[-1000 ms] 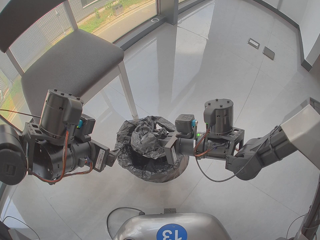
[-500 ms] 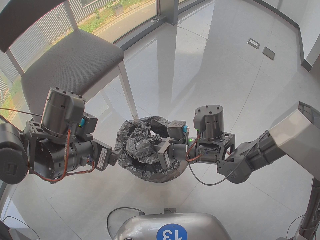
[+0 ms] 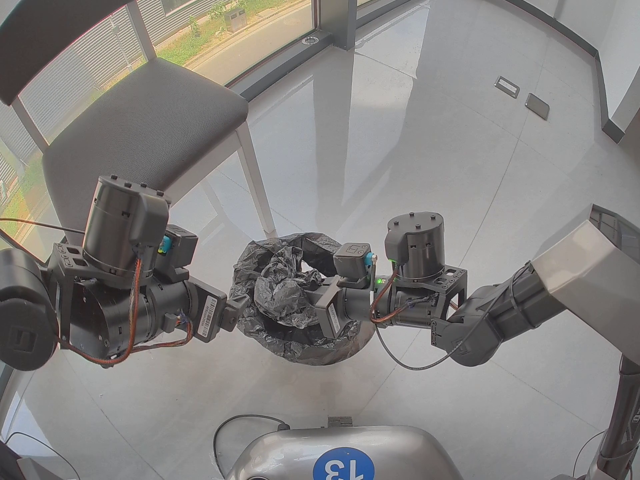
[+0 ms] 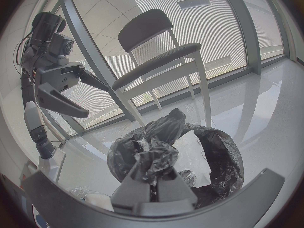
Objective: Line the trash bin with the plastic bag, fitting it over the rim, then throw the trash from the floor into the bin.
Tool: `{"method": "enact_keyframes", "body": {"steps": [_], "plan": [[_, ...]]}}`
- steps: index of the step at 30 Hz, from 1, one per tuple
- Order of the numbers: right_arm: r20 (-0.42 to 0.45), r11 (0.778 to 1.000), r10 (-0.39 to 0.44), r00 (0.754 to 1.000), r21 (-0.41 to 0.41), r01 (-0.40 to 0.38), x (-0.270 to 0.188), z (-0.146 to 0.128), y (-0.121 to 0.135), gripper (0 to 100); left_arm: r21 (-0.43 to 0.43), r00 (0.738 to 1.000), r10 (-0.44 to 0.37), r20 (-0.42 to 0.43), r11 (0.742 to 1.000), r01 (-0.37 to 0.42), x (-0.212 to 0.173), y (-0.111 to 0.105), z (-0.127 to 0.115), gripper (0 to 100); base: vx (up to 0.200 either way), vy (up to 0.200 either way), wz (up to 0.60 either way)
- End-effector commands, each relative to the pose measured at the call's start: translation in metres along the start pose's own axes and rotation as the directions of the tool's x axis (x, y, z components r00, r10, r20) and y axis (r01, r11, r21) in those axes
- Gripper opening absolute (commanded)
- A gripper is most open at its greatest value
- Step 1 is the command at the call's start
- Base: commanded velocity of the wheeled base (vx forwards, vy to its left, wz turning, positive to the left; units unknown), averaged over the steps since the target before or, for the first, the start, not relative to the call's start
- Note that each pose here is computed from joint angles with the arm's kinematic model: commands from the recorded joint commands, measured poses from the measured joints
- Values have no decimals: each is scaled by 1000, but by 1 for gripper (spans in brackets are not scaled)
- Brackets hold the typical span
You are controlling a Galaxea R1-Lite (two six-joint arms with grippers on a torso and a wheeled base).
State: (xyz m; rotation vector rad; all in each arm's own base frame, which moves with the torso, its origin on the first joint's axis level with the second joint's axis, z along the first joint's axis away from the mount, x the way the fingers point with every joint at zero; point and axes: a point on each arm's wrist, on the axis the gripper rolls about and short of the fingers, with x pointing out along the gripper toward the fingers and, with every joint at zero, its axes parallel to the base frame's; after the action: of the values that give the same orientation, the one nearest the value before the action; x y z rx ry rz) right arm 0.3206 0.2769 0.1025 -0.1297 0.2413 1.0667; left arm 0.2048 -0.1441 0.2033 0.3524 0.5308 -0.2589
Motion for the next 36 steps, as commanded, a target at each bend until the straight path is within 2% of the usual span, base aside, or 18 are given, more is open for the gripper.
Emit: {"method": "enact_keyframes", "body": {"steps": [1, 2, 3, 18, 25, 29, 31, 34, 36], "plan": [[7, 1000, -3, 1000, -3, 3, 4, 1, -4, 0, 0, 1000, 1, -4, 1000, -1, 1, 0, 0, 100, 0, 0, 0], [7, 1000, -5, 1000, -3, 5, 5, 1, -4, 0, 0, 1000, 1, -5, 1000, -1, 2, 0, 0, 100, 0, 0, 0], [7, 1000, -5, 1000, -3, 5, 6, 0, -4, 100, 0, 1000, 1, -5, 1000, -1, 2, 0, 0, 100, 0, 0, 0], [19, 1000, -10, 1000, -12, 10, 7, 2, -7, 100, 0, 1000, -8, -9, 1000, 8, 3, -1, -1, 100, 0, 0, 0], [-1, 1000, -19, 1000, -4, 19, -1, 1, -7, 100, 10, 999, -7, -34, 1000, 8, 4, -1, -9, 100, 0, 0, 0], [-14, 989, -145, 989, 8, 145, -30, 18, -18, 100, 19, 998, 15, -62, 1000, -14, 3, 1, -15, 100, 0, 0, 0], [-39, 971, -237, 971, 20, 238, -50, 24, -27, 100, 19, 995, 50, -88, 999, -49, 6, 5, -20, 100, 0, 0, 0], [-65, 942, -330, 942, 32, 333, -81, 30, -37, 100, 13, 987, 114, -112, 993, -113, 8, 11, -22, 100, 0, 0, 0], [-83, 911, -407, 910, 32, 411, -107, 33, -43, 100, 34, 966, 200, -161, 980, -197, 8, 21, -25, 100, 0, 0, 0]]}}
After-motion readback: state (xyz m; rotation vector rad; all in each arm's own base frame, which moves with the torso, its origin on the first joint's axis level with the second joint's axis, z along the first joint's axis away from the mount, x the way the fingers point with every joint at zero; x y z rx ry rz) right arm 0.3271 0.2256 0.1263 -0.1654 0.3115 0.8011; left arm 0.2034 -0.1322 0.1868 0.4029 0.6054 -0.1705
